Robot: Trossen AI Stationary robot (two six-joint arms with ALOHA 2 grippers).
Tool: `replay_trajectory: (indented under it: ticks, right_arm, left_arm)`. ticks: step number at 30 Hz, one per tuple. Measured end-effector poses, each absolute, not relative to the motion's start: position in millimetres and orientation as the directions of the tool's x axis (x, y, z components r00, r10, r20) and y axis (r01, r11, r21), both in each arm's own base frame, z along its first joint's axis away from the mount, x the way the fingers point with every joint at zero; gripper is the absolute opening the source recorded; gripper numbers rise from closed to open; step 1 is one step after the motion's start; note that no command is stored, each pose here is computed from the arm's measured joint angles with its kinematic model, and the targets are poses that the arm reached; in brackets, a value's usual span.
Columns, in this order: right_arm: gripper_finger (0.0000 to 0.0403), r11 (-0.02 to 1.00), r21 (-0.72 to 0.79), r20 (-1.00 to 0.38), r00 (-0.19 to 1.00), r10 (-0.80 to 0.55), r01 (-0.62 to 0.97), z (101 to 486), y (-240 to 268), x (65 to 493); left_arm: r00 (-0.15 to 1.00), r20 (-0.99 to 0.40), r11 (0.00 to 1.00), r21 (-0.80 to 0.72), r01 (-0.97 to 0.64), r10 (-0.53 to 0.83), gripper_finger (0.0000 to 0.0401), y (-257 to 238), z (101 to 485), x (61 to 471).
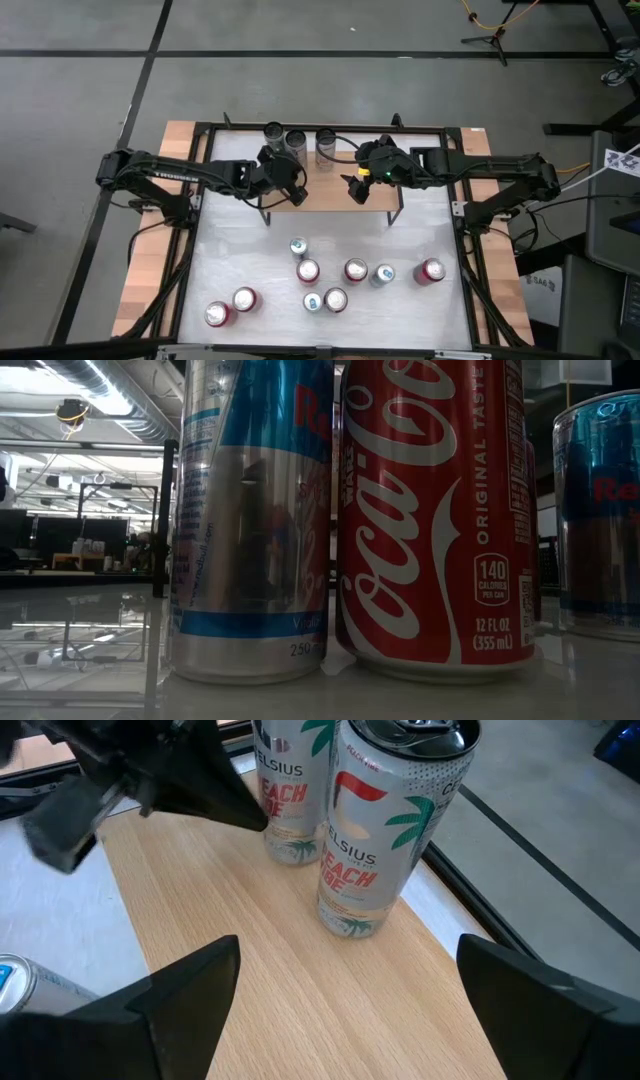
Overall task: Place canned beverage on shelf
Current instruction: Put the white soda can on the shelf, then adjust the left white soda can on the shelf
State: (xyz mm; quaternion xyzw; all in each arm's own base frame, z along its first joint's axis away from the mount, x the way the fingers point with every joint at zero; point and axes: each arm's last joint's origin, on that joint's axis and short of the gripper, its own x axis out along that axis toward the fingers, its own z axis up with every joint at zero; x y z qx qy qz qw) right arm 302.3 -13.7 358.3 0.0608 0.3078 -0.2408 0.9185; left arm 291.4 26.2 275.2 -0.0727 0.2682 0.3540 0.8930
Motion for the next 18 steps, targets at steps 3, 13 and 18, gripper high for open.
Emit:
replay_trajectory:
  ticks: [3, 13, 18]
  right_arm:
    - [0.0365, 0.877, -0.036, -0.595, 0.695, -0.404, 0.479, 358, -14, 302]
    - [0.0365, 0.881, -0.038, -0.610, 0.688, -0.394, 0.471, 357, -13, 301]
    - [0.0365, 0.882, -0.044, -0.621, 0.679, -0.392, 0.469, 356, -13, 300]
  left_arm:
    - [0.625, -0.529, 0.759, 0.057, -0.649, 0.575, 0.0000, 18, 276, 291]
    - [0.715, -0.487, 0.833, 0.045, -0.552, 0.501, 0.0000, -15, 323, 276]
    - [0.745, -0.410, 0.819, 0.009, -0.573, 0.526, 0.0000, -16, 357, 253]
